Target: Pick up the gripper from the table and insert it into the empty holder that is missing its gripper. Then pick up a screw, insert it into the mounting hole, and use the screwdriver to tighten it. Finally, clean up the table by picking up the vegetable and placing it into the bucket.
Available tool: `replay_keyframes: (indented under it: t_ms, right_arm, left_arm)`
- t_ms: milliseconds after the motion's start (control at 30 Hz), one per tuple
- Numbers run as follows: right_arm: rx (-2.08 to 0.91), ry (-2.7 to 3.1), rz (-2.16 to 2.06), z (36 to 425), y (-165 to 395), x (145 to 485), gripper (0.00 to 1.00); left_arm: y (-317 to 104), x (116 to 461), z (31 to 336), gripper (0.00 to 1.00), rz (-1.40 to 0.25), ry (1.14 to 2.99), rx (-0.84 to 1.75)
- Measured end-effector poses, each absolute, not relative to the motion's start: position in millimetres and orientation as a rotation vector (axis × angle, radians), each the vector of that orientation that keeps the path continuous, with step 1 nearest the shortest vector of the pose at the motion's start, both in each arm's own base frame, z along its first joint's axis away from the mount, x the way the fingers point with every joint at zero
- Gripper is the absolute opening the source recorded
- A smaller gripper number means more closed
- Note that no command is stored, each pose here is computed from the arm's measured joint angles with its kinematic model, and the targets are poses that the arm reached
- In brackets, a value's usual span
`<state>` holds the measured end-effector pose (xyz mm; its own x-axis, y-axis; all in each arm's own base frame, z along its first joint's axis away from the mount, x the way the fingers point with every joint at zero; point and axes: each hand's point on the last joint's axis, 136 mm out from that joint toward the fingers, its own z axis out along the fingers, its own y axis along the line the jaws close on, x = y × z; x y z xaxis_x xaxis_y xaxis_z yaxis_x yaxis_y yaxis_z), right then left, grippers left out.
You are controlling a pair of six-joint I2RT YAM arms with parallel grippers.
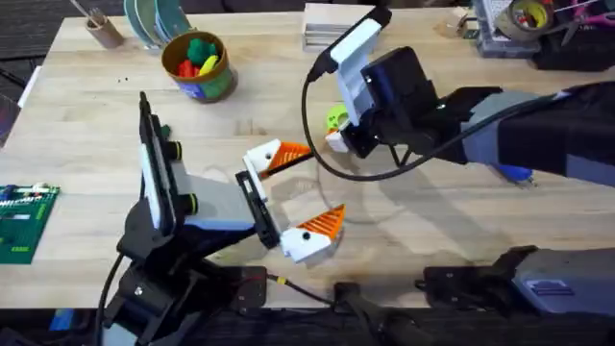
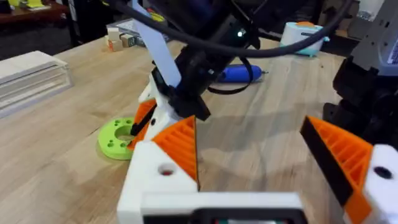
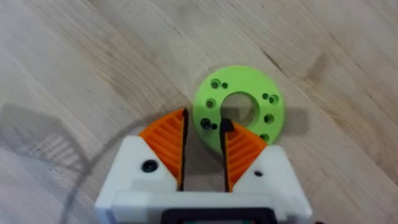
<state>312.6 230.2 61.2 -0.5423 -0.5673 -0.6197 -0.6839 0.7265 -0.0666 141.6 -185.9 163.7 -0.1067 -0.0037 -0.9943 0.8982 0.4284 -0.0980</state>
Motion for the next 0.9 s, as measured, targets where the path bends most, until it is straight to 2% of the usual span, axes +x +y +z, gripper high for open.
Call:
replay_keyframes:
  t_ms: [133, 767, 900]
  right_arm:
    - [-0.98, 2.283, 0.24, 61.2, 231.6, 311.5, 0.321]
    - [-1.03, 2.264, 0.224, 59.9, 231.6, 311.0, 0.313]
    - [-1.034, 2.265, 0.221, 56.5, 233.1, 313.3, 0.226]
  left_arm:
    - [-185.9, 141.6, 163.8, 0.993, -0.938, 1.477, 0.837]
    - [-185.9, 141.6, 163.8, 0.993, -0.938, 1.477, 0.837]
    - [-185.9, 141.6, 163.8, 0.993, -0.938, 1.477, 0.837]
